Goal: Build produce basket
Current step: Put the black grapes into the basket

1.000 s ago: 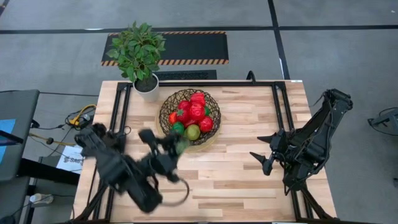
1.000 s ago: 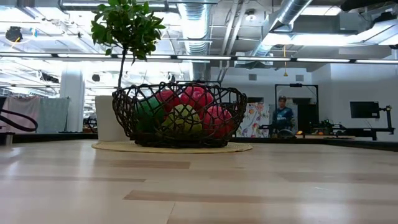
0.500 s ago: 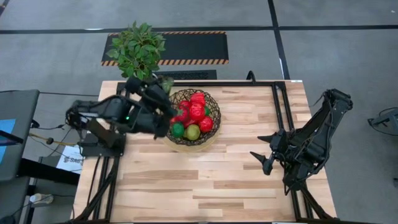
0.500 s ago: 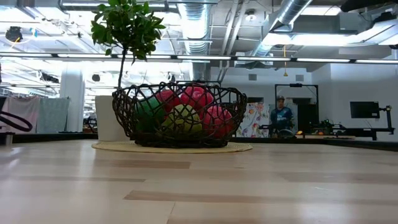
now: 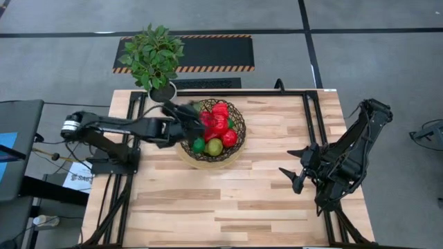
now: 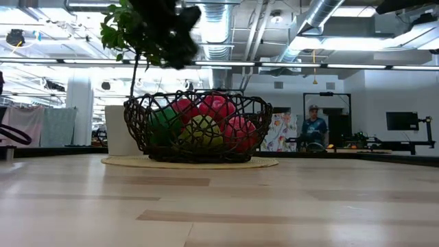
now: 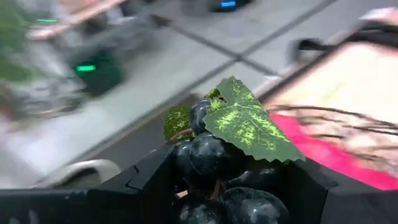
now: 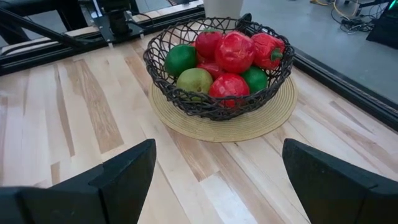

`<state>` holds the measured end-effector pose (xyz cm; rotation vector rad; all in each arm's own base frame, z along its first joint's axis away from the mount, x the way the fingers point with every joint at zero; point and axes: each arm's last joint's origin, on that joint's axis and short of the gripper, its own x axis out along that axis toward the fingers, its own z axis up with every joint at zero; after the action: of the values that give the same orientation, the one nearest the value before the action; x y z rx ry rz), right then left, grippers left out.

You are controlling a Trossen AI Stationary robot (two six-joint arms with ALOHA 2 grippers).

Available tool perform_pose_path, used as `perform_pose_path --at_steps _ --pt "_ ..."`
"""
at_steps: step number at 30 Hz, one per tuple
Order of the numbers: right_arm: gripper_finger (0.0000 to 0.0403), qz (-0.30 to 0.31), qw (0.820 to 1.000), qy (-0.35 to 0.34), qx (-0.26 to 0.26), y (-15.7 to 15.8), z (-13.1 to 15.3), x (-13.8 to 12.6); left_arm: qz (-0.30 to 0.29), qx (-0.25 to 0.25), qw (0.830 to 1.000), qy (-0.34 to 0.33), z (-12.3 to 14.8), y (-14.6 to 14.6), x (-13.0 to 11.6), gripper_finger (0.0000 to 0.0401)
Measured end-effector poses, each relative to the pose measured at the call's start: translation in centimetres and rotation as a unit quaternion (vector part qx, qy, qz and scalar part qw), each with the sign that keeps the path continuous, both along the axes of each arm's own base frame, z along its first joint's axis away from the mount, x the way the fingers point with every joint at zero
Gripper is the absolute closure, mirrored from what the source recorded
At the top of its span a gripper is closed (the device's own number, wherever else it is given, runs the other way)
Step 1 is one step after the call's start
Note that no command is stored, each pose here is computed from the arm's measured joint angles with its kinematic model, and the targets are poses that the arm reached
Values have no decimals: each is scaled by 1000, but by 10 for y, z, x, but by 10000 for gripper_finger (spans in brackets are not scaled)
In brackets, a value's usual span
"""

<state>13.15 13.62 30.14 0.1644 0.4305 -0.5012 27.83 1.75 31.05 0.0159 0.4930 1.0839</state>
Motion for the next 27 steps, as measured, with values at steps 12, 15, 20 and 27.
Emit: perform_pose_path --at_steps 12,15,20,27 --pt "35 0 1000 1 1 0 0 0 -159 -57 984 -53 -72 -4 54 189" --pt "35 0 1000 1 1 0 0 0 -182 -68 980 -33 -86 -11 61 189" --pt "35 1 1000 4 1 0 0 0 -203 -63 977 -10 -92 -25 63 189" --pt "35 3 1000 11 5 0 -1 0 -217 -29 976 25 -90 -34 60 167"
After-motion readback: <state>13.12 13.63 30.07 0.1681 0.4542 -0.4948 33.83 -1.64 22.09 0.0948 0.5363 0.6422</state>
